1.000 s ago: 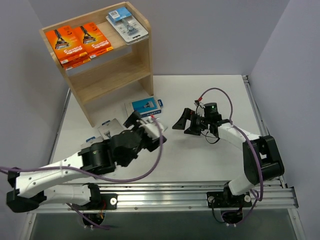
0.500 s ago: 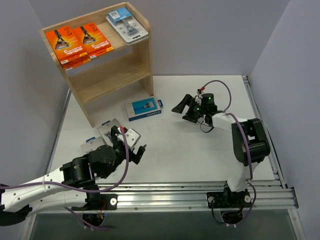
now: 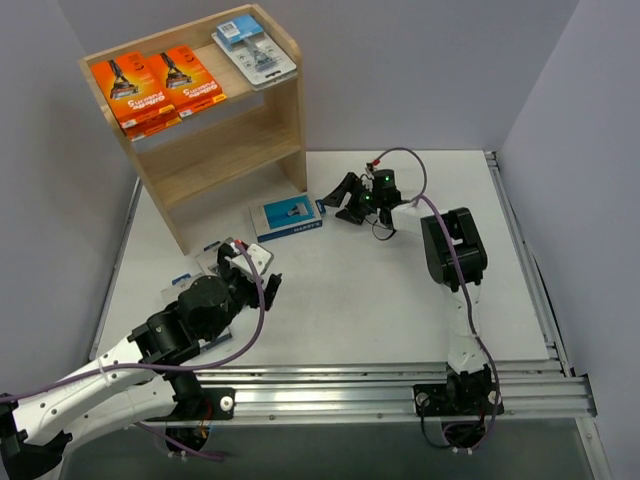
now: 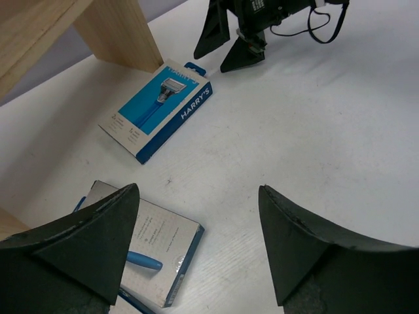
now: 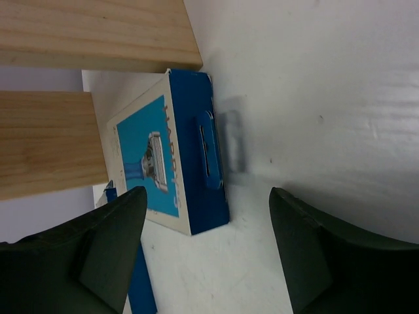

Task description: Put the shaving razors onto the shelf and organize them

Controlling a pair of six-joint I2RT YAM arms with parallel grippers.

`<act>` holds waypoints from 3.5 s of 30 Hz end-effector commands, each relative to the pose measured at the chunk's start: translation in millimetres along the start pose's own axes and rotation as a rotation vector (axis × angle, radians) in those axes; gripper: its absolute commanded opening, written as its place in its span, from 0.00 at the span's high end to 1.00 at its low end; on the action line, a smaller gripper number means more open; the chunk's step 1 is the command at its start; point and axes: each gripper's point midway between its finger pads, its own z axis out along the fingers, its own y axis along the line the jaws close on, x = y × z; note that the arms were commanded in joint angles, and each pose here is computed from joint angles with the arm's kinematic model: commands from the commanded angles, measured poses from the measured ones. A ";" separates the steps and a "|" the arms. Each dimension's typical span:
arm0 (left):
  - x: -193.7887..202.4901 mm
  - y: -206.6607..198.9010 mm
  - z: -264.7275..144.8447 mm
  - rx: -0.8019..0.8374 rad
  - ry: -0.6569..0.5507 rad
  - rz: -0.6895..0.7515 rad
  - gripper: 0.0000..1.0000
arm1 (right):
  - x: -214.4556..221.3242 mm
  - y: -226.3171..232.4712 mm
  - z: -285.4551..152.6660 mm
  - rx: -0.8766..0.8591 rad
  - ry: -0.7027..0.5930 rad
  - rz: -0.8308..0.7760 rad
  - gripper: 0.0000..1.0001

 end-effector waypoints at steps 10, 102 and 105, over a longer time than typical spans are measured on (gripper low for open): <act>-16.7 9.0 2.8 -0.050 -0.057 -0.050 0.06 | -10.8 20.4 38.2 -0.138 -0.017 0.042 0.58; 85.0 -18.4 96.6 -0.298 0.057 0.071 0.06 | 136.3 195.7 -133.8 -0.454 0.075 0.072 1.00; 100.0 -14.4 100.7 -0.343 0.076 0.067 0.05 | 139.1 189.6 -135.2 -0.440 0.083 0.068 1.00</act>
